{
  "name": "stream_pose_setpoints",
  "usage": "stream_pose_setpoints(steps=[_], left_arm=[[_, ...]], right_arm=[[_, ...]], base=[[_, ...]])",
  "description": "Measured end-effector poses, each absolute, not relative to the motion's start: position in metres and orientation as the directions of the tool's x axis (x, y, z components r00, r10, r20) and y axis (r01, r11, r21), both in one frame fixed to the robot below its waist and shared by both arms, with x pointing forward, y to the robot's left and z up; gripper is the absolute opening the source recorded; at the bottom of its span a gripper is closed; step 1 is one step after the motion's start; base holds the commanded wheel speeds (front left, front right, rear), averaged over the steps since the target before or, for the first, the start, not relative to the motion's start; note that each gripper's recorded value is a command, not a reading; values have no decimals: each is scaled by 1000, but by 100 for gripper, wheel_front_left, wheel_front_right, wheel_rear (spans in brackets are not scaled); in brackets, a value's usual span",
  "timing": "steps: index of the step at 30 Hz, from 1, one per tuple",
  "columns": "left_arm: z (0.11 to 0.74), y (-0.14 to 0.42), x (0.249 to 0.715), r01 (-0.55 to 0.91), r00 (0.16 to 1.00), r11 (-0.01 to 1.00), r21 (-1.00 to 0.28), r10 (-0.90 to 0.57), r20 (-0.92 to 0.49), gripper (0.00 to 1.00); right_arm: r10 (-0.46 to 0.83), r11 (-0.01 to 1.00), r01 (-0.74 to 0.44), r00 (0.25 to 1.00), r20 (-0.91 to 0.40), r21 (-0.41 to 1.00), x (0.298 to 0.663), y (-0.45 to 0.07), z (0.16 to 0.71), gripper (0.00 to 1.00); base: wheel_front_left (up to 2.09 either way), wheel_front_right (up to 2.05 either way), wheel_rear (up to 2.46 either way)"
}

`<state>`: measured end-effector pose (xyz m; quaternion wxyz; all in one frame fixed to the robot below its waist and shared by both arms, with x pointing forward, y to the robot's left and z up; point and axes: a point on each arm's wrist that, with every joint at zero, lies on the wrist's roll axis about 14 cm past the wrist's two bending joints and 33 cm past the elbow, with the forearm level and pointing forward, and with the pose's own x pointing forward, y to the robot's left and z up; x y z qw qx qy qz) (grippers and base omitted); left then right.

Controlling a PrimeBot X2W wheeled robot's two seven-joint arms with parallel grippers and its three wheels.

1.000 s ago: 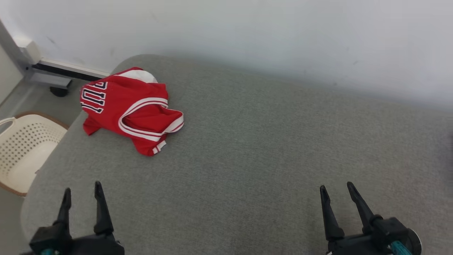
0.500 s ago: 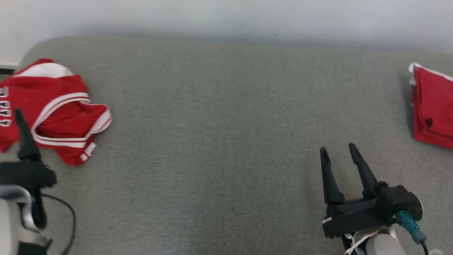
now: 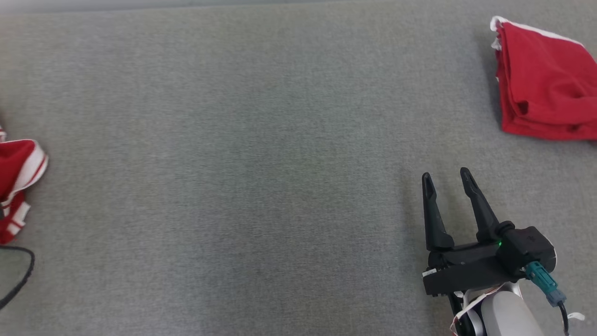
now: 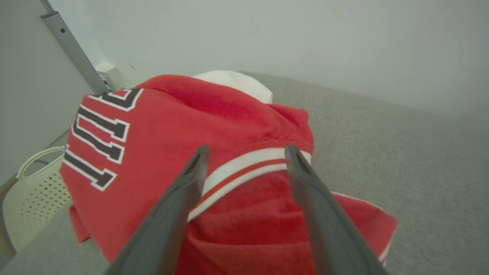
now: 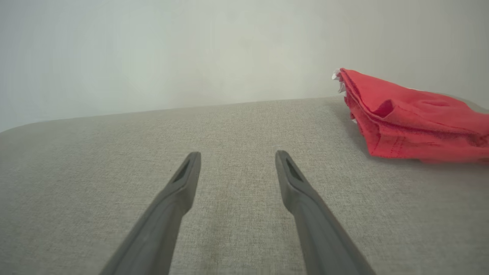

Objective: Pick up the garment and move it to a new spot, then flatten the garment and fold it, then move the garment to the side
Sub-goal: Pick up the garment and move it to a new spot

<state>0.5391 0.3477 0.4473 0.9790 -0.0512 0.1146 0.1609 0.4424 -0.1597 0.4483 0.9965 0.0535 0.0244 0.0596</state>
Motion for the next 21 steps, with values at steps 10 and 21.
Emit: stream_pose_setpoints(steps=[10, 21], left_arm=[[373, 342, 519, -401, 756, 913, -69, 288, -588, 100], [379, 346, 511, -426, 730, 902, -72, 296, -616, 0]], right_arm=[[94, 992, -88, 993, -67, 91, 439, -171, 441, 100], [117, 990, -112, 992, -53, 88, 437, -163, 448, 100]], base=[[0, 0, 0], [0, 0, 0]])
